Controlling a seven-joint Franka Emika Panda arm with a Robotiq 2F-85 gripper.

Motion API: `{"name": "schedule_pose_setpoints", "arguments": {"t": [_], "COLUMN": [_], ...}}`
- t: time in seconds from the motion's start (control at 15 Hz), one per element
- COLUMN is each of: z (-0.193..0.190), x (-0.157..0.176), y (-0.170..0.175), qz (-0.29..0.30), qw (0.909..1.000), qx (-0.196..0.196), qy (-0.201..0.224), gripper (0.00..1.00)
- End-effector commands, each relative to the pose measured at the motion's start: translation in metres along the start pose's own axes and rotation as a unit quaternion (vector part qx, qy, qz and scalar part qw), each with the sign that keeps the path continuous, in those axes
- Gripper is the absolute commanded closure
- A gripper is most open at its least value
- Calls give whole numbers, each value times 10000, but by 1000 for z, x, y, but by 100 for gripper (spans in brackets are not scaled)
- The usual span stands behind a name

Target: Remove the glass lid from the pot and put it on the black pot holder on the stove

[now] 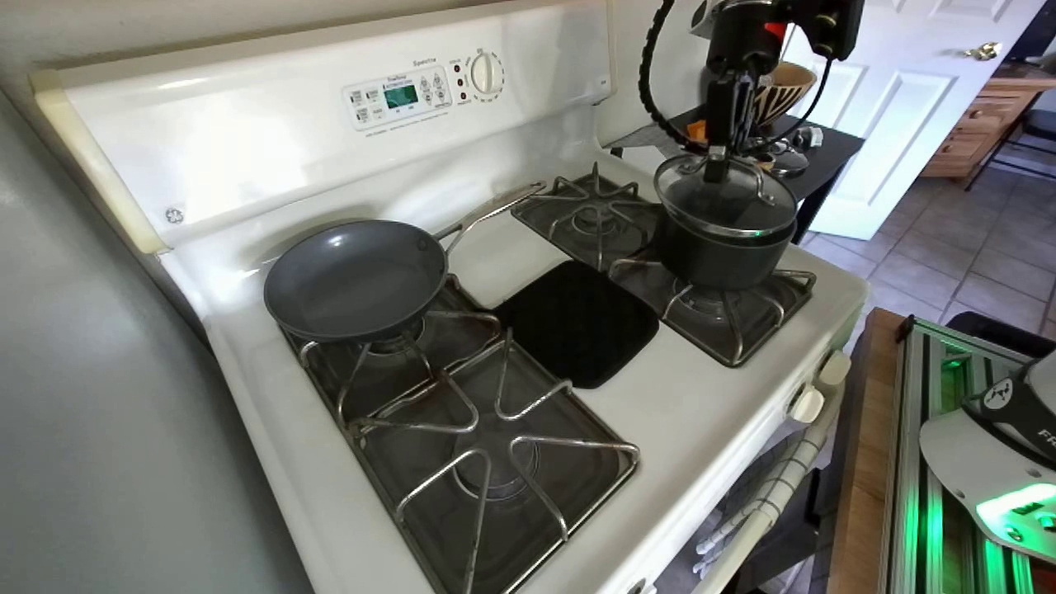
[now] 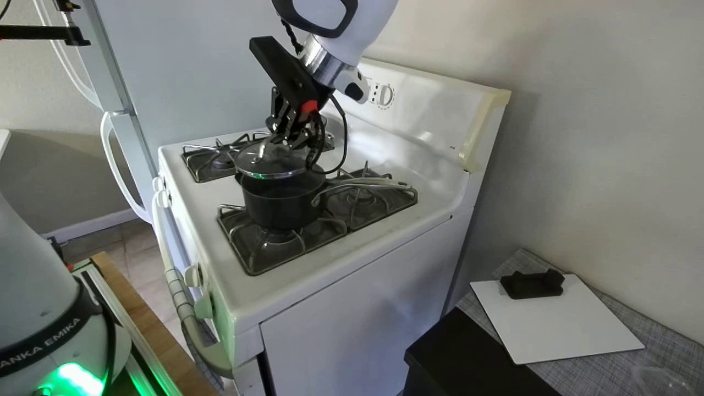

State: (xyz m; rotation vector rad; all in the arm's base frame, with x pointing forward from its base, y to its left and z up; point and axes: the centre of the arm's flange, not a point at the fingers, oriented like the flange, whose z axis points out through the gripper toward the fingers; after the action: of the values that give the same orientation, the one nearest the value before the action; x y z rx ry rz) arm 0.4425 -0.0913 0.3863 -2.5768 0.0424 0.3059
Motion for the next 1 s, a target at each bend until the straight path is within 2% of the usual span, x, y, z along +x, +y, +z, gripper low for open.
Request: {"name": "schedule_pose_setpoints", "arguments": {"t": [0.0,0.2,0.47,0.93], "z": [-7,-7,1,39], "x": [3,6,19,44], "y": [-17,-37,-81,-154], "qz": [71,-37,-462,-1412], "qw": [9997,9995,9979,9861], "qx": [-38,-90,-225,-607], "qy": [-251,-304,-388,-625], "gripper": [100,100,100,100]}}
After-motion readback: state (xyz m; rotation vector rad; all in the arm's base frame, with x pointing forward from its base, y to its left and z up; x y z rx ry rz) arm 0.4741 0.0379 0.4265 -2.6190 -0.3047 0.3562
